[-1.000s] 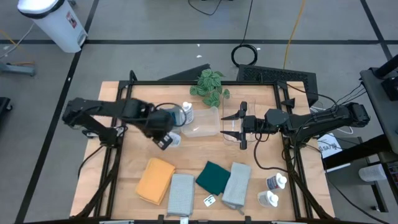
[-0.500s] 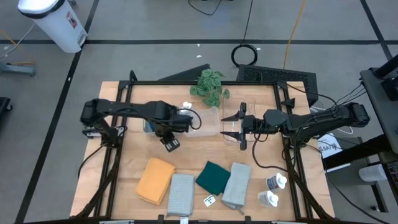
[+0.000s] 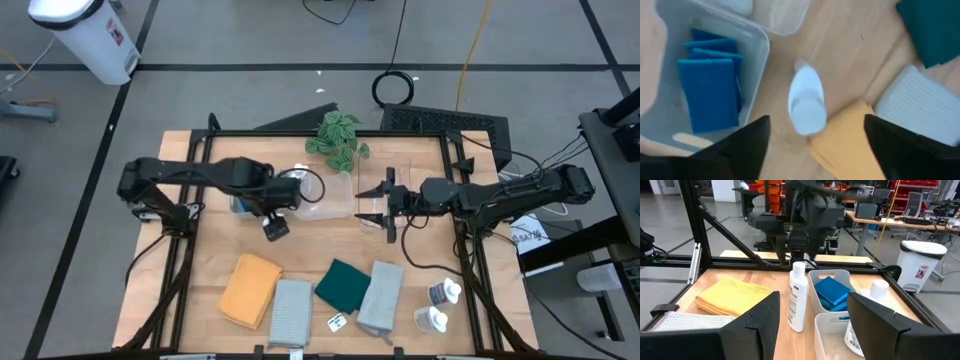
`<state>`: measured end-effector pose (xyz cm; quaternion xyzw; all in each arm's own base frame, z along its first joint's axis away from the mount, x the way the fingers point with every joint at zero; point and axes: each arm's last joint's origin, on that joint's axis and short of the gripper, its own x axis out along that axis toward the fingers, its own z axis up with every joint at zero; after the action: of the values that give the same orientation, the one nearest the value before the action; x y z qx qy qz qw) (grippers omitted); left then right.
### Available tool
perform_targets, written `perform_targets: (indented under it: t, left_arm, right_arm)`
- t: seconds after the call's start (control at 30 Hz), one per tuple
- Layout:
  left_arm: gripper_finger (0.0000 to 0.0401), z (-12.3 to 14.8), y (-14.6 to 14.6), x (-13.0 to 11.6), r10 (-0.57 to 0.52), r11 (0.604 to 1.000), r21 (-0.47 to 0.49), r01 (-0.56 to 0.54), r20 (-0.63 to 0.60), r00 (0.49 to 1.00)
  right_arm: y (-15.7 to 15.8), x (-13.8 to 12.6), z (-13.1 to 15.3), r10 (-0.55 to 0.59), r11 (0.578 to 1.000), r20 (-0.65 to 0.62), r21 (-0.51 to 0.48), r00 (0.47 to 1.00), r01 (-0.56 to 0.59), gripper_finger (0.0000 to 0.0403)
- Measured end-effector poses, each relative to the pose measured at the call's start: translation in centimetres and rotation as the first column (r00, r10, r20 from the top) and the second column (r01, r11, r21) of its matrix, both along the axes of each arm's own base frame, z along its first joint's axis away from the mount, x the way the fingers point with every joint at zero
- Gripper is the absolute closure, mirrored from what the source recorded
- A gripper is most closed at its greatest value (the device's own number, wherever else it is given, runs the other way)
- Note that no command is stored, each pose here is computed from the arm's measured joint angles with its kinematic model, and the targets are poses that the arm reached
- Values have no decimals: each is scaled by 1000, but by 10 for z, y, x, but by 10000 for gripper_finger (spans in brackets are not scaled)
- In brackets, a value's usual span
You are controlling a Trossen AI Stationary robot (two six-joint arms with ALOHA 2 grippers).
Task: Pick & Place Kitchen Items
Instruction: Put the white plastic restorer bottle into the white bin
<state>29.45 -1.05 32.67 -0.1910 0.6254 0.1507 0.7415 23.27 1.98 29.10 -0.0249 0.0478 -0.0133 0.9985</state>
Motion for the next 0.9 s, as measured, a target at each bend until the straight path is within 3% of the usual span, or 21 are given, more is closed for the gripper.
perform_targets:
  t: [0.1,0.27,0.43,0.53,0.73,0.9]
  left_arm:
    - [31,15,-6,-10,13,995,102,-22,92,996]
    - [4,47,-35,-51,-1,945,315,-91,281,960]
    - [8,36,-69,-86,-44,909,393,-138,420,906]
    - [9,13,-80,-106,-16,909,375,-181,465,885]
    - [9,-58,-79,-126,71,874,392,-286,479,875]
    - [9,-118,-79,-137,52,862,398,-315,548,835]
  right_arm:
    - [5,-1,0,20,1000,-4,3,1000,-20,200]
    - [17,-4,1,75,997,4,-34,997,-75,200]
    - [25,-7,3,119,989,4,-85,993,-118,200]
    - [27,-8,3,130,986,6,-104,991,-129,200]
    - [28,-8,3,129,985,5,-112,992,-128,200]
    - [28,-8,4,132,982,12,-138,991,-129,200]
